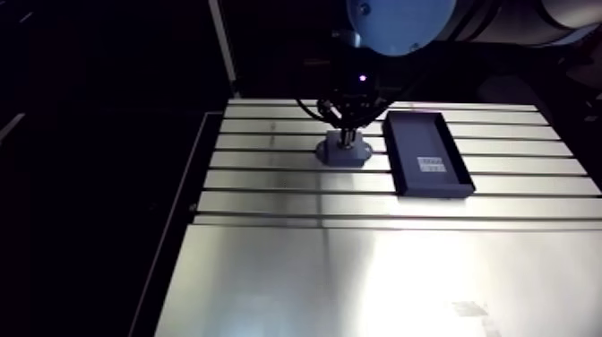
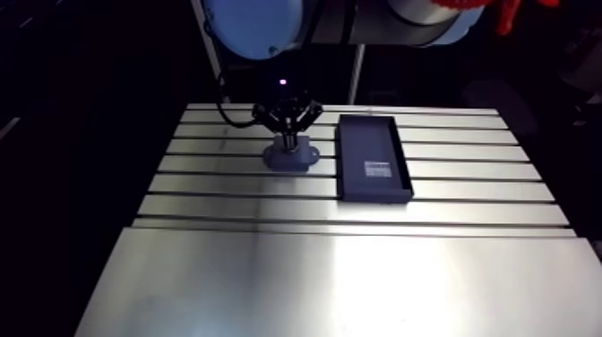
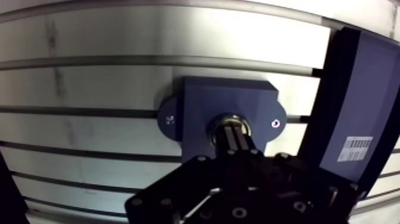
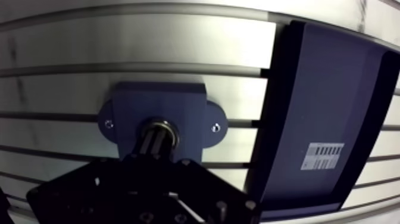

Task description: Pick up the bearing and press it into the housing until flush.

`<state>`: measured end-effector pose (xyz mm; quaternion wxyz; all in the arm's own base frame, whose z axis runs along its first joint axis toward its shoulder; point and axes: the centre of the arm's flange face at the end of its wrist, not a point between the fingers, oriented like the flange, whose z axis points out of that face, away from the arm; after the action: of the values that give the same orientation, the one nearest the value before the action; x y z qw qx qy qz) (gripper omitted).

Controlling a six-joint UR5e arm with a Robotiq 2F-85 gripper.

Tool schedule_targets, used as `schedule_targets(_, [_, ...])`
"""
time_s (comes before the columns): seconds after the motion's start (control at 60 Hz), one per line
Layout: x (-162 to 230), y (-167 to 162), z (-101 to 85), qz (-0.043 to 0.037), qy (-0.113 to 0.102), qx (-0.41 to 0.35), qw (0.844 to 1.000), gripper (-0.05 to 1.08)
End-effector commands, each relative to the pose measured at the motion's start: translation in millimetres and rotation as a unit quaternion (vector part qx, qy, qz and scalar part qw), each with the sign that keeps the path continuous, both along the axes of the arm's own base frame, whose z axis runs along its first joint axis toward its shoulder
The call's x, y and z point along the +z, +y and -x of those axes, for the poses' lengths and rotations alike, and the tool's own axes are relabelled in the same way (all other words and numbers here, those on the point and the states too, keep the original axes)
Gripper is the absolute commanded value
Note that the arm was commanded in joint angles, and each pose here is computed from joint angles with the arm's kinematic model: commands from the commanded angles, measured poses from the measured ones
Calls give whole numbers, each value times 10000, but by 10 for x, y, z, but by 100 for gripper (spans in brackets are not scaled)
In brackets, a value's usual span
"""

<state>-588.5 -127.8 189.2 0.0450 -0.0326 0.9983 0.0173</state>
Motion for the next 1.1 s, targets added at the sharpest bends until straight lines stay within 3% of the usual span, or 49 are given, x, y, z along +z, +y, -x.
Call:
schedule_targets(0.017, [-36, -8, -6, 1, -29, 6, 10000, 108])
schedule_targets(1.1, [-74, 2, -29, 0, -68, 62, 10000, 108])
